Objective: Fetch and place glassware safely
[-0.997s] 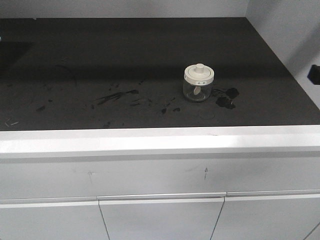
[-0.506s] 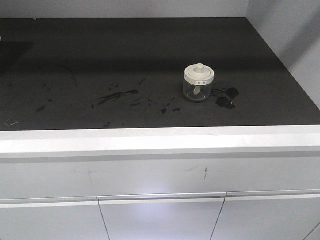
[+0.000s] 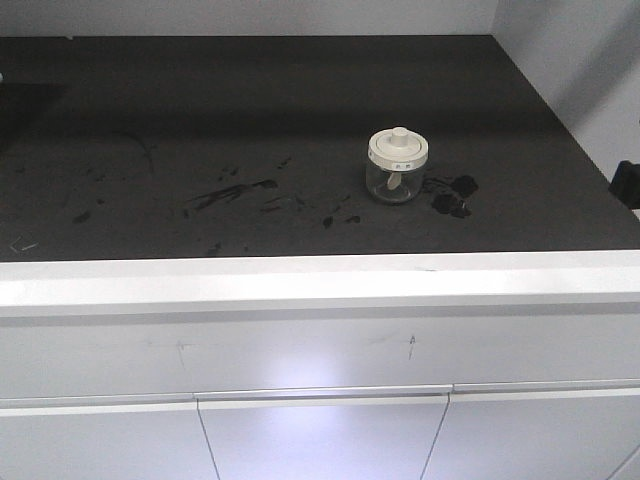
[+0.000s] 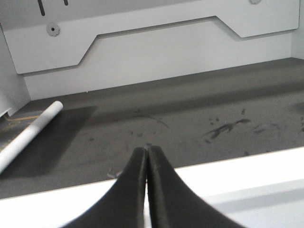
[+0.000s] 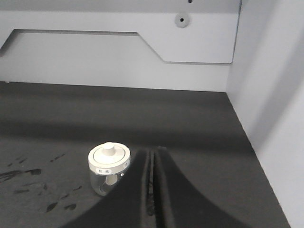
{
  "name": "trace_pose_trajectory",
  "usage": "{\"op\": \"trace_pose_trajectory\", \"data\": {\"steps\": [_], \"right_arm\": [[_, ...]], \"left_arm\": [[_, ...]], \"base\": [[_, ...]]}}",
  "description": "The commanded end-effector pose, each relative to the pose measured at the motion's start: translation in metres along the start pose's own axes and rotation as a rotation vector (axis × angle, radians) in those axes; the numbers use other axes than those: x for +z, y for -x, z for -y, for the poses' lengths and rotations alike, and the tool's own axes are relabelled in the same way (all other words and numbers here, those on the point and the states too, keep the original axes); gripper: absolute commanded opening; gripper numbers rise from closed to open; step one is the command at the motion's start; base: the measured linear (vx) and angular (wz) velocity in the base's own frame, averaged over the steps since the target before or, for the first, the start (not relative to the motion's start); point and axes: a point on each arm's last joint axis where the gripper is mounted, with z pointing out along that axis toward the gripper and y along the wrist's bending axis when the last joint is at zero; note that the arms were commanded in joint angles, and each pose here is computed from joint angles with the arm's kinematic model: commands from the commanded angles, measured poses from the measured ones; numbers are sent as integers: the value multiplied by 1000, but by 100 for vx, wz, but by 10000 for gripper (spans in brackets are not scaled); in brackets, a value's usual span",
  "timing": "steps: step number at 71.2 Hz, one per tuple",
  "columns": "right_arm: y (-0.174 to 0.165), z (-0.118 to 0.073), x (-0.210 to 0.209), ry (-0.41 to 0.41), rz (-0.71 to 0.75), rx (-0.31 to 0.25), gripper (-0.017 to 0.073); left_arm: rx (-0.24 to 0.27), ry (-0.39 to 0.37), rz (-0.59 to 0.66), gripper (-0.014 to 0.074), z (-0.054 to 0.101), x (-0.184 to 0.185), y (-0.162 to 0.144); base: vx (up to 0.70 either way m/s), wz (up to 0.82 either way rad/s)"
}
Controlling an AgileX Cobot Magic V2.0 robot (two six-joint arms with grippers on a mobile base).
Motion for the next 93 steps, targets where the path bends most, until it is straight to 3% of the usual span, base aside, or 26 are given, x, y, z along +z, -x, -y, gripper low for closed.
{"op": "trace_pose_trajectory", "data": {"steps": [1,42,59,70,86,93], "right_arm": [[17,-1,-2,15,103,-14,-1],[20,-3,1,30,146,0,6],[11,-36,29,198,161,-28,56],[-2,-47,62,224,82,-38,179],[-8,-60,125,238,46,-36,509],[-11,-66,155,244,43,-34,569]], "left_arm": [[-17,-1,66,-7,0,-2,4],[-22,1,96,-7,0,-2,5],[-22,1,94,-7,0,-2,4],[-22,1,92,-7,0,-2,4],[-22,1,92,-7,0,-2,4],[-22,1,92,-7,0,-2,4]], "base": [[0,0],[0,0],[0,0],[0,0],[0,0],[0,0]]}}
